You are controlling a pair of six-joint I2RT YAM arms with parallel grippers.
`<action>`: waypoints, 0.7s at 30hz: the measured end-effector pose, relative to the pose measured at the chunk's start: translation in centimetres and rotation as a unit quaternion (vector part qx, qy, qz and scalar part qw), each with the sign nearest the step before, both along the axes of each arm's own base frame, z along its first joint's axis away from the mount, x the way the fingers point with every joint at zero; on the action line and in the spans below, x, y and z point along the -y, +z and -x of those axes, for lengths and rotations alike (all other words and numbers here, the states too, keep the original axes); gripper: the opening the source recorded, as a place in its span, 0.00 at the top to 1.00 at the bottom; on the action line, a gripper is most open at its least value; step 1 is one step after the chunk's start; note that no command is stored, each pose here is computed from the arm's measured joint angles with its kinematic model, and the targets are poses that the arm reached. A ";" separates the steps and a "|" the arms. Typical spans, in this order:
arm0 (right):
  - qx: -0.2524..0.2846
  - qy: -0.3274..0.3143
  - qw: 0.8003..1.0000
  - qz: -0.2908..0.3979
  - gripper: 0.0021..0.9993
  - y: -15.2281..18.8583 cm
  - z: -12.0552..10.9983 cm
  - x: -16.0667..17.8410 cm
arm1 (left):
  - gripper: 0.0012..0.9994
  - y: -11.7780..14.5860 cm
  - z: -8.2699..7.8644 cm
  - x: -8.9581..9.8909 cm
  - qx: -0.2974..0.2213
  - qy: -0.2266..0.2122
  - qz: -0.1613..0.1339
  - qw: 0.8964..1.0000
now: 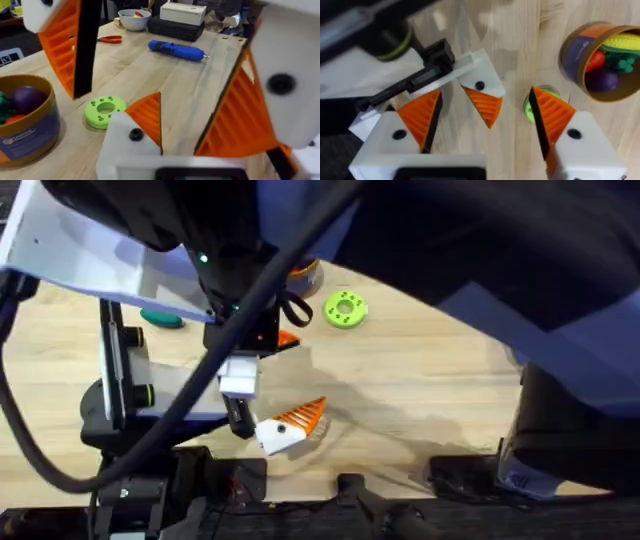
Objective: Pick up the gripper from the table and insert it into the empty holder that is missing its gripper. Then pick up a screw, insert it into the mounting hole, and use the screwdriver to tighten it. Finally, clean up the table by picking up the vegetable and placing it into the bucket.
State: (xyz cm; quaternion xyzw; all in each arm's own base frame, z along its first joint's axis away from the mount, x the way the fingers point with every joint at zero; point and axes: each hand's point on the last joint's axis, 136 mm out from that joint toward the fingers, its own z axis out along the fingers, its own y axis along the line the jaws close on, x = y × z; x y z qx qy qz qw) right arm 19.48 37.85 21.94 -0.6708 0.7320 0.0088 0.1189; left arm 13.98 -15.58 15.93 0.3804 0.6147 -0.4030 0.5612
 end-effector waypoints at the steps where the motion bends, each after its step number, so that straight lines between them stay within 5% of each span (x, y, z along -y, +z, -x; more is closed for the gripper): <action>1: 0.000 -0.003 1.000 -0.002 0.01 0.1 0.0 0.0 | 0.01 0.0 0.0 0.0 0.000 0.000 0.000 1.000; 21: -0.015 -0.197 0.978 -0.066 0.01 5.0 -2.7 5.5 | 0.01 0.0 0.0 0.0 0.000 0.000 0.000 1.000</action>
